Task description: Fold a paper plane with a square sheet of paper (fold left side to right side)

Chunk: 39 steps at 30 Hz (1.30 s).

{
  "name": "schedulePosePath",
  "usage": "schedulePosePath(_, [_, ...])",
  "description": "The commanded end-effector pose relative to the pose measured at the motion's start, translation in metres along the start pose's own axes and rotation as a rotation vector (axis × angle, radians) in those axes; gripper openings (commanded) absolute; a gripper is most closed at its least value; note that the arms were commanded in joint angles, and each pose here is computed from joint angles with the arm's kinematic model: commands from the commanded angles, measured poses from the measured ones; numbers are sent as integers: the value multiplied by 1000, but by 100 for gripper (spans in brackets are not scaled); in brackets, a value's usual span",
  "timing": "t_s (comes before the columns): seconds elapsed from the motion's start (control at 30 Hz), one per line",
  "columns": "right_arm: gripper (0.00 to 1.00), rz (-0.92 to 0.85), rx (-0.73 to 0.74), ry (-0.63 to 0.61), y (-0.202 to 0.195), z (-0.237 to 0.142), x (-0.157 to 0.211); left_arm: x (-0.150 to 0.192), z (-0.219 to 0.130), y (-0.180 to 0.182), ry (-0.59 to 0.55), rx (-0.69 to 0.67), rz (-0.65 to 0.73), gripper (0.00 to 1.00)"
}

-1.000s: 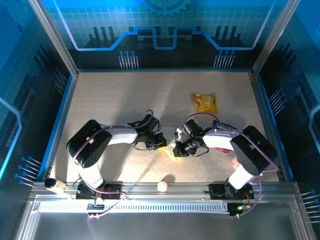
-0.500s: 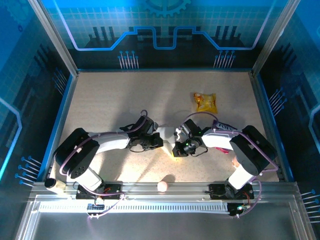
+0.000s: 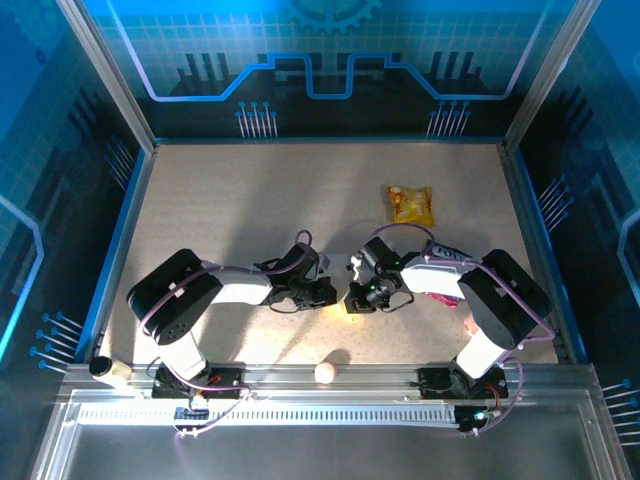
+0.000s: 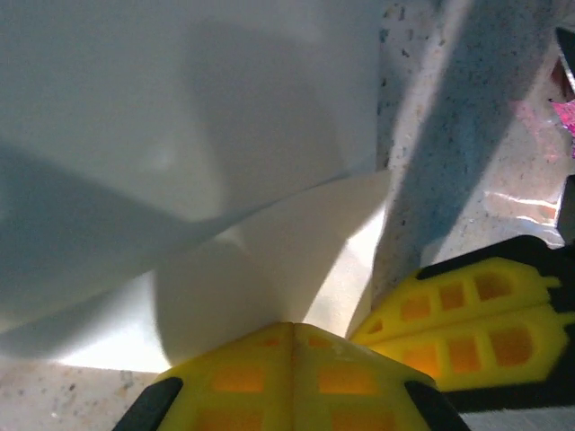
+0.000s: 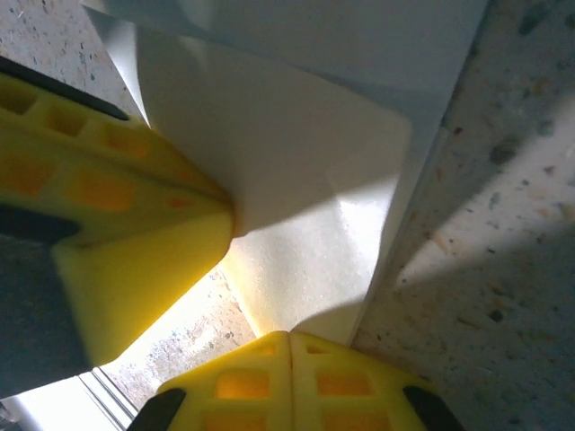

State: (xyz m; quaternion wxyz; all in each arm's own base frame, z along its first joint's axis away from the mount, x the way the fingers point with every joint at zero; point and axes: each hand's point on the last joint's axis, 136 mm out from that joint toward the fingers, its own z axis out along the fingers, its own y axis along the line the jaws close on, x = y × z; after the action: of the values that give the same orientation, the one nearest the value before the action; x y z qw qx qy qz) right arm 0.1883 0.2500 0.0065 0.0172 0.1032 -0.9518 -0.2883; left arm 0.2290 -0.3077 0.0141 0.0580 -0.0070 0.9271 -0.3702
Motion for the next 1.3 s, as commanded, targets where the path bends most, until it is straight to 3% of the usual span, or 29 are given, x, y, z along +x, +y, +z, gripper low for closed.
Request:
schedulePosePath(0.0, [0,104,318,124,-75,12,46,-7,5,-4,-25,9,15,8])
schedulePosePath(0.63, [0,115,416,166,-91,7,55,-5,-7,41,-56,-226,-15,3])
schedulePosePath(0.97, [0,117,423,163,-92,6,54,-18,-15,52,-110,-219,-41,4])
schedulePosePath(1.27, [0,119,416,157,-90,5,55,-42,-35,83,-185,-237,-62,4])
